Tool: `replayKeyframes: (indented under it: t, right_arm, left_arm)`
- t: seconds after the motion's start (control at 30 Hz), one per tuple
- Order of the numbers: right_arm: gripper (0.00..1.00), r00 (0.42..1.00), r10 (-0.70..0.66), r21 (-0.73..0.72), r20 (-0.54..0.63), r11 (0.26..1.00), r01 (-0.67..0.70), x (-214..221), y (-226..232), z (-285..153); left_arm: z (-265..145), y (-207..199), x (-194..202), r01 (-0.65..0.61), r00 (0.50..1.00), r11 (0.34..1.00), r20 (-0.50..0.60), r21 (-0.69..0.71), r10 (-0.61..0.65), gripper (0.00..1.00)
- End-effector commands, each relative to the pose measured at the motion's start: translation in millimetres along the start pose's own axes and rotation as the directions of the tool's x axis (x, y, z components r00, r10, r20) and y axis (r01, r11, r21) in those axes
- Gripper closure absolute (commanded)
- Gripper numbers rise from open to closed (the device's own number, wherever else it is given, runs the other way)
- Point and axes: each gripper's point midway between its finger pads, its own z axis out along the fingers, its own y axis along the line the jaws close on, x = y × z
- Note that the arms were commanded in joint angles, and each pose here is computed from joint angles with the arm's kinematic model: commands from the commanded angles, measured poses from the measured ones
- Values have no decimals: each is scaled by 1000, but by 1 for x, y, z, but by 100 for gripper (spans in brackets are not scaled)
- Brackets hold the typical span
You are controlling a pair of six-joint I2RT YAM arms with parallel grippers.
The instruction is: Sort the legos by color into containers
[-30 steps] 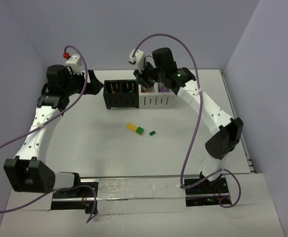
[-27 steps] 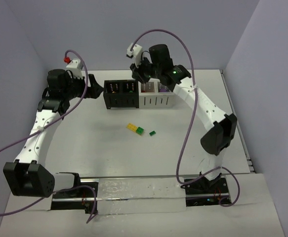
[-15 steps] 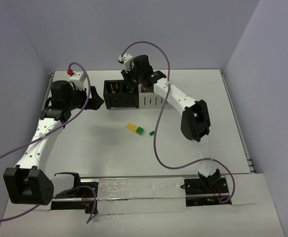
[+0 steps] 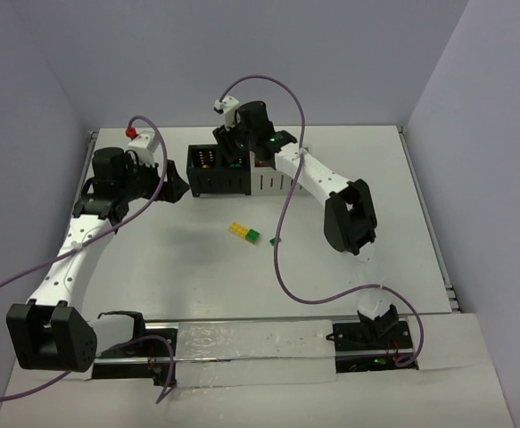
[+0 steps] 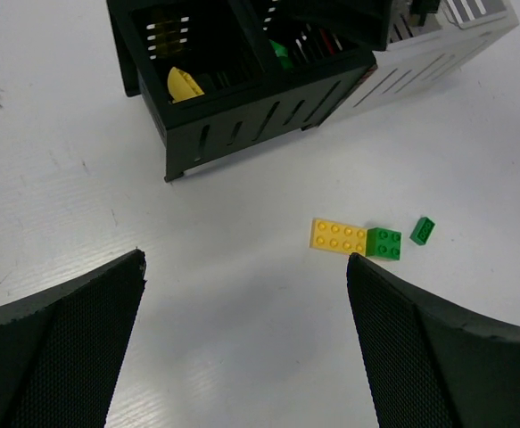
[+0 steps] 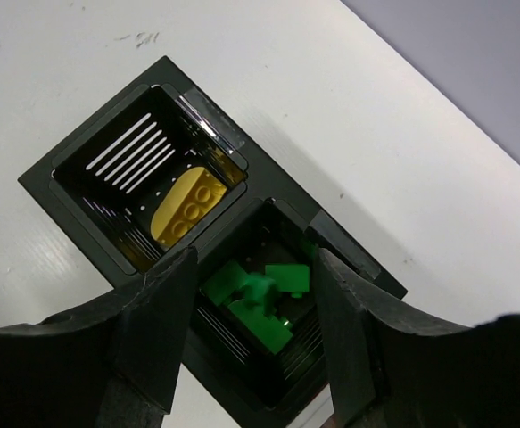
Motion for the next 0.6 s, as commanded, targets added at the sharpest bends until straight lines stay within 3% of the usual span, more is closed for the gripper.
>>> replayKeyframes:
  t: [0.0,0.13,0.33,0.43,0.57]
  right_arm:
    - [37,998,20,-28,65,999,-18,-24,11,-13]
    - [37,994,50,-36,96,998,-47,-43,12,-34]
    - [23,947,197,-59,255,980,-188,-102,-17,-153]
    - [0,939,222,-15,262,974,-226,-91,-48,-198]
    - [0,944,232,71,236,964,-255,-54,-70,-248]
  left_arm:
    - [-2,-16,-17,-69,997,992,51,101,64,3]
    - [-4,-33,-15,-167,986,962,56,215,159,6]
    - [-2,-70,11,-395,912,783,101,480,397,10]
    - [16,-94,30,-566,781,607,128,558,611,11]
    - [34,-124,61,-663,610,395,153,636,777,11]
